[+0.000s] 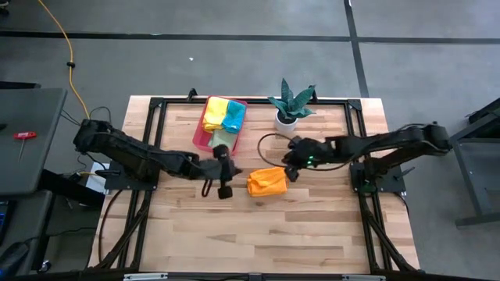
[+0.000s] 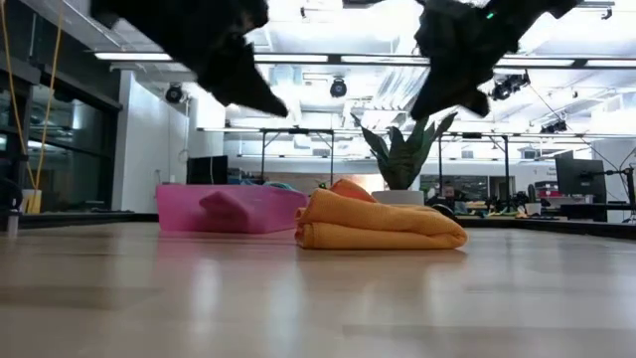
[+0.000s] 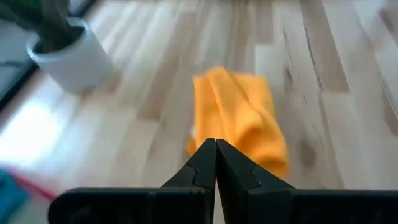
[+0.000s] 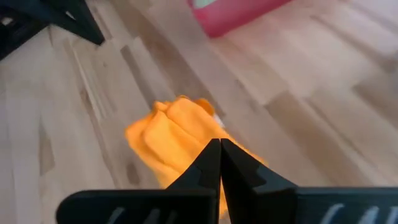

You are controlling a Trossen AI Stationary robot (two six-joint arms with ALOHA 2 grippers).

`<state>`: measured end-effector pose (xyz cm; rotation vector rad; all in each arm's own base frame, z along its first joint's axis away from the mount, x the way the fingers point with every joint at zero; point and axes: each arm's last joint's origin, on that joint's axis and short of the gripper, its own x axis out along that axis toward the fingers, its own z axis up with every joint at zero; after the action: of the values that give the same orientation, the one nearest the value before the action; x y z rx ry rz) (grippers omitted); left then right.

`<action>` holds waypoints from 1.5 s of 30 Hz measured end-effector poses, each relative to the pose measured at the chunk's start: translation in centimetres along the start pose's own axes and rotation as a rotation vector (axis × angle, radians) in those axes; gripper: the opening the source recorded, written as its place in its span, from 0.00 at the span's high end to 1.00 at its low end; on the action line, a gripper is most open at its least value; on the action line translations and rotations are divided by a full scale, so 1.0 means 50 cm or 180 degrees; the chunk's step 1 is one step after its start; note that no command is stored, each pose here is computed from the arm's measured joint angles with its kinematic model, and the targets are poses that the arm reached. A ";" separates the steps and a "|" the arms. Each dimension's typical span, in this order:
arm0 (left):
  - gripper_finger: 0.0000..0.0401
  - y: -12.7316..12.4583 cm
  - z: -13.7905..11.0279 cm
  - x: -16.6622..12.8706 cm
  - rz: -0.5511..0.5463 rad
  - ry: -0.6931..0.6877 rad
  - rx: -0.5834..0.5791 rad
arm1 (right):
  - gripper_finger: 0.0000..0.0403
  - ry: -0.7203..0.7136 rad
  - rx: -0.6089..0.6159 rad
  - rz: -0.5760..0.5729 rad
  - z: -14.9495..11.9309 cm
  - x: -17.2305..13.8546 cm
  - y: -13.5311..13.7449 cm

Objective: Fold microfiber towels
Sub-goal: Fold the orange microfiber cloth

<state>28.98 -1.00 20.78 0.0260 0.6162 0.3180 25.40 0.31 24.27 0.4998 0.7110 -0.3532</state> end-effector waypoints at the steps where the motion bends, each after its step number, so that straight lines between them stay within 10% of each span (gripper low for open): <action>1: 1.00 0.009 0.007 0.002 -0.0017 -0.0079 0.0019 | 1.00 -0.0026 0.0024 -0.0032 0.000 -0.015 -0.002; 12: 1.00 0.028 0.049 0.171 -0.0415 0.0118 0.0328 | 1.00 -0.0606 0.0370 -0.0258 0.003 -0.111 -0.012; 25: 1.00 0.003 -0.025 0.277 -0.0738 0.0987 0.0301 | 1.00 -0.0568 0.0436 -0.0287 0.000 -0.111 -0.014; 37: 1.00 -0.063 -0.033 0.256 -0.0119 0.1203 -0.2165 | 1.00 -0.0562 0.0467 -0.0292 -0.001 -0.111 -0.014; 45: 1.00 -0.136 -0.008 0.241 -0.0464 0.0831 -0.3240 | 1.00 -0.0562 0.0459 -0.0294 -0.001 -0.111 -0.014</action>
<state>39.97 -3.85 12.86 -1.0457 0.6517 0.4674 21.12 0.51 27.88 0.5655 0.5405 -0.5312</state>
